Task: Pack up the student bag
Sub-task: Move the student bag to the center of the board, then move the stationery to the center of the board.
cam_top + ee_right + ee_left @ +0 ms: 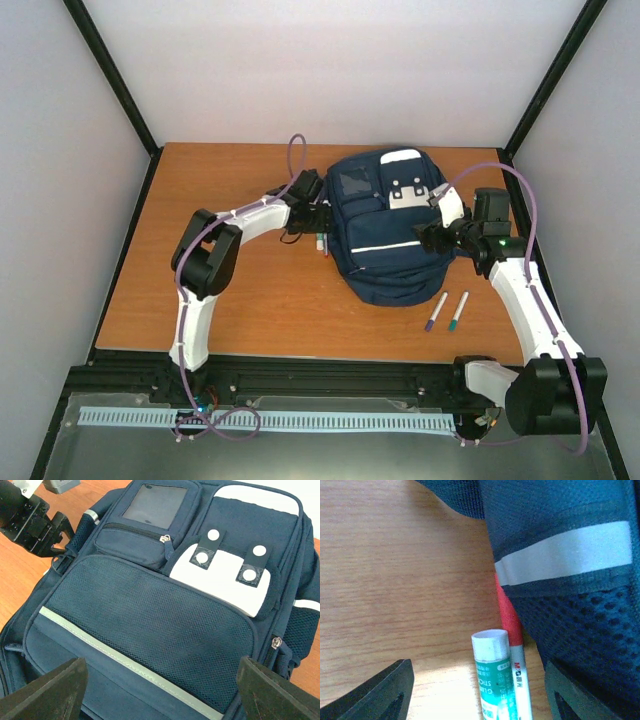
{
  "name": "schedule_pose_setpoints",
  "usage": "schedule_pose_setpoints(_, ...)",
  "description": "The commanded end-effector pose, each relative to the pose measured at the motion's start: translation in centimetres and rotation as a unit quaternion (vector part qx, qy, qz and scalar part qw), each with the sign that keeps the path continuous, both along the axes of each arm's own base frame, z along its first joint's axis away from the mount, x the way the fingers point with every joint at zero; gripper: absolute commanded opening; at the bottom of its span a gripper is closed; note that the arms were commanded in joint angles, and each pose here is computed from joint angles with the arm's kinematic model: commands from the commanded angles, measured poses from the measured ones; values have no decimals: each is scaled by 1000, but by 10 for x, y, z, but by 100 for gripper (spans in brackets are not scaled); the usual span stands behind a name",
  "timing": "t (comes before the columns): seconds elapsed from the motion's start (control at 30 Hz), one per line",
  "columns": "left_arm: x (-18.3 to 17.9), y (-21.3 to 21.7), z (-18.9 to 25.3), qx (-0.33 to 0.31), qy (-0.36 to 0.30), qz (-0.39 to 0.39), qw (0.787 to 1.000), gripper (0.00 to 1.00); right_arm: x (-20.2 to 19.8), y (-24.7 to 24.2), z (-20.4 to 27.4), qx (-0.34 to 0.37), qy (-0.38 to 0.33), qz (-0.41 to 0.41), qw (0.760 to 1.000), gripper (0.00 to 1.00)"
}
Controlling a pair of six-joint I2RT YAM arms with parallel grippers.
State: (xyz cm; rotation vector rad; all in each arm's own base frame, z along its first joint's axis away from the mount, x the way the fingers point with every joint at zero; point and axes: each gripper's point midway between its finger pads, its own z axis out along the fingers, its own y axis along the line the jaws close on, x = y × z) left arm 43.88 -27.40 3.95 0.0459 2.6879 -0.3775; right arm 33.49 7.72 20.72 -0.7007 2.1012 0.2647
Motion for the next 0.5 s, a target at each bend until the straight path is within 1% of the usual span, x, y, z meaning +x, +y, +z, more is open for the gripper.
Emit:
schedule_pose_setpoints(0.0, -11, -26, -3, -1, 15, -48, 999, 71, 0, 1, -3, 1, 2, 7, 1000, 83)
schedule_pose_setpoints(0.1, -18, -26, -14, 14, 34, -54, 998, 65, 0, 1, -5, 1, 5, 8, 1000, 82)
schedule_pose_setpoints(0.37, -27, -3, -23, 64, 43, -33, 996, 62, -1, 2, -5, 3, 7, 10, 1000, 81)
schedule_pose_setpoints(0.47, -31, 9, -29, 91, 51, -18, 994, 59, -1, 3, -5, 4, 7, 11, 1000, 81)
